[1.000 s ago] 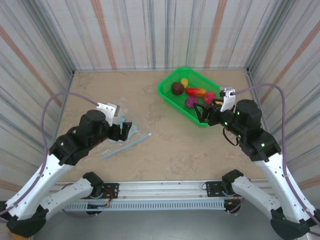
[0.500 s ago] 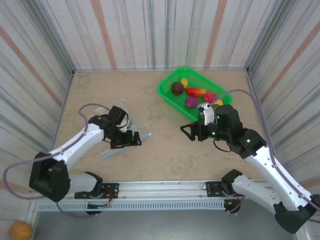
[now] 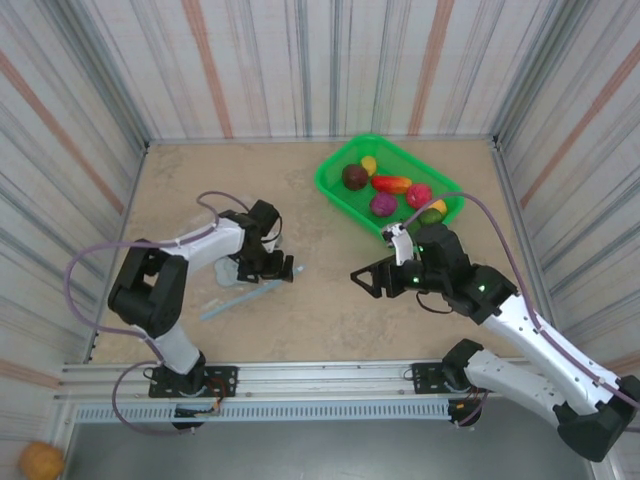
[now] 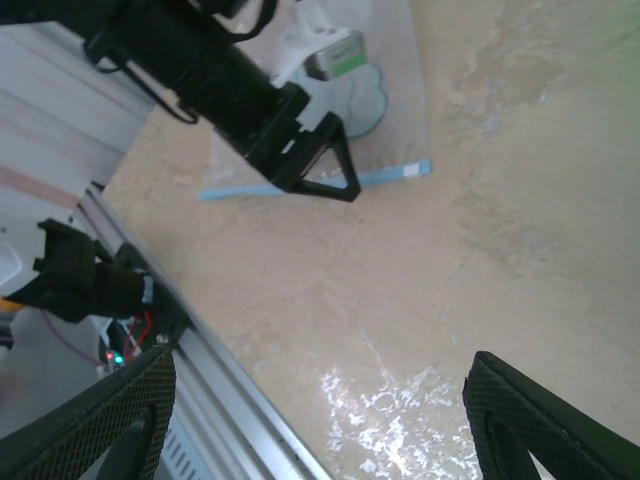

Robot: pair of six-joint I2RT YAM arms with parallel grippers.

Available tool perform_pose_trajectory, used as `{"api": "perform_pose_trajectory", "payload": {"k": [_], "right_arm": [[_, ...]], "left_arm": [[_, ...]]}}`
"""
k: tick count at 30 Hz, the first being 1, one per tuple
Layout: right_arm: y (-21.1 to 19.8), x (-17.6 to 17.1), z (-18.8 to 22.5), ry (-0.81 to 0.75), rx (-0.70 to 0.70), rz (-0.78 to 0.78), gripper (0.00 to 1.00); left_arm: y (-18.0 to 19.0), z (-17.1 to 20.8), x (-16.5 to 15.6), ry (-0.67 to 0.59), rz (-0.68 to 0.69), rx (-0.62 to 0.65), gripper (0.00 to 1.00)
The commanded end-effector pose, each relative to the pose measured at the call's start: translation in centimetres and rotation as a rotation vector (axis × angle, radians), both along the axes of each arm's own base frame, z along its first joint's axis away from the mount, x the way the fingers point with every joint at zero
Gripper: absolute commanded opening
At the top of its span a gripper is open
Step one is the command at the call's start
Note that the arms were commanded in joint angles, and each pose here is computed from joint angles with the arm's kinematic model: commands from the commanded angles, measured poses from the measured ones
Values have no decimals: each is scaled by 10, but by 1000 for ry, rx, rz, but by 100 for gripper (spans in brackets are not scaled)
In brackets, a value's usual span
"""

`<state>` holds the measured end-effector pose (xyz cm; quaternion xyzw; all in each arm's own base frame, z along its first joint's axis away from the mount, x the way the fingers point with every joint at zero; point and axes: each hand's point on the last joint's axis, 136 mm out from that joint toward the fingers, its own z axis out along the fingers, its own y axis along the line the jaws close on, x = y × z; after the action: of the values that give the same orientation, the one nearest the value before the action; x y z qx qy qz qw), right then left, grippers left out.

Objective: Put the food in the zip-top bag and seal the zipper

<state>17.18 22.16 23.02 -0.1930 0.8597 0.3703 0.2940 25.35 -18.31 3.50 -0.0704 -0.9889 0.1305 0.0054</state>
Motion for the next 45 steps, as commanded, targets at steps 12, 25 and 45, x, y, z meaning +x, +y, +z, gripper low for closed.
{"api": "perform_pose_trajectory", "payload": {"k": [12, 25, 45], "right_arm": [[-9, -24, -11, 108, 30, -5, 79], [-32, -10, 3, 24, 12, -150, 64], [-35, -12, -5, 26, 16, -165, 51]], "left_arm": [[-122, 23, 29, 89, -3, -550, 90], [-88, 48, 10, -115, -360, 48, 80], [-99, -11, 7, -107, -435, 170, 53]]}}
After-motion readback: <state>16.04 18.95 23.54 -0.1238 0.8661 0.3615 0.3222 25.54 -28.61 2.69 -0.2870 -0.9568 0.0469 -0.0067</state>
